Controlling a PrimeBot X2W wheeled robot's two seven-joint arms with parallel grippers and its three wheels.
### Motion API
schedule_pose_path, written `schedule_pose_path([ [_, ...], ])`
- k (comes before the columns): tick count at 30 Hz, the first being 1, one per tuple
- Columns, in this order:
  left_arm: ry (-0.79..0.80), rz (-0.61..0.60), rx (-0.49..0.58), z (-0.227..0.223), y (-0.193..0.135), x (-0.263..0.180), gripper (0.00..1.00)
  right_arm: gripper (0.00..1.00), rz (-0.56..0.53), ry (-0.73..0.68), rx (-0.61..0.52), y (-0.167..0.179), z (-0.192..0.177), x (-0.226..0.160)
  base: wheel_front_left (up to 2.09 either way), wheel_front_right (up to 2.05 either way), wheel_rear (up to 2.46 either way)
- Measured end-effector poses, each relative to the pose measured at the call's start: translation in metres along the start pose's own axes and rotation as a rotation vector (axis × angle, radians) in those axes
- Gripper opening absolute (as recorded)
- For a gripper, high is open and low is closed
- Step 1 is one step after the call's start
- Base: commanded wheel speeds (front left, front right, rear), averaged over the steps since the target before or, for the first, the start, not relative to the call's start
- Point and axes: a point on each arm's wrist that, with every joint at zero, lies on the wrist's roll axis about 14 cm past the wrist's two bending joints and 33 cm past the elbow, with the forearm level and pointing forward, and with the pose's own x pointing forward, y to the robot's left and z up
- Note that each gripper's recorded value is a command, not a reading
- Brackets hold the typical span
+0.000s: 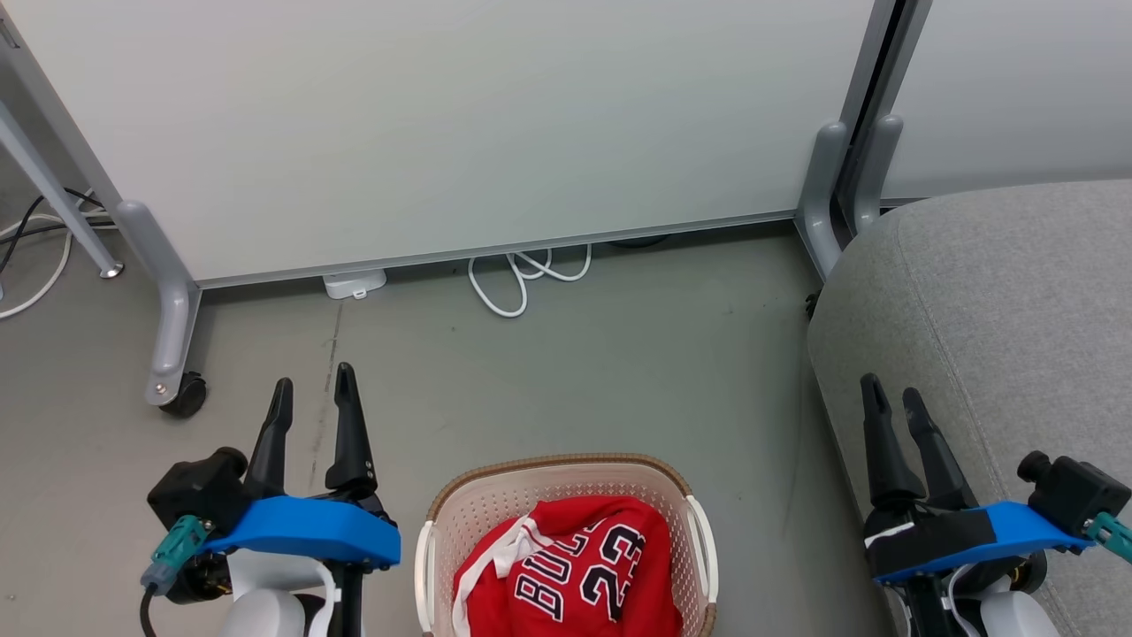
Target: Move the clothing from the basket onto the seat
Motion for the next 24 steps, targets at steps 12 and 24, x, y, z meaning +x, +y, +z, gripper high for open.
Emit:
schedule_pose_path([
  [12,-0.035,-0.039,0.131,0.007,-0.007,0.002,1.00,1.00,0.028,-0.003,-0.124,0.005,-0.002,0.001,0.00,0.00,0.00],
  [24,-0.060,-0.044,0.208,0.010,-0.005,0.001,1.00,1.00,0.056,-0.017,-0.232,0.010,0.000,0.002,0.00,0.00,0.00],
])
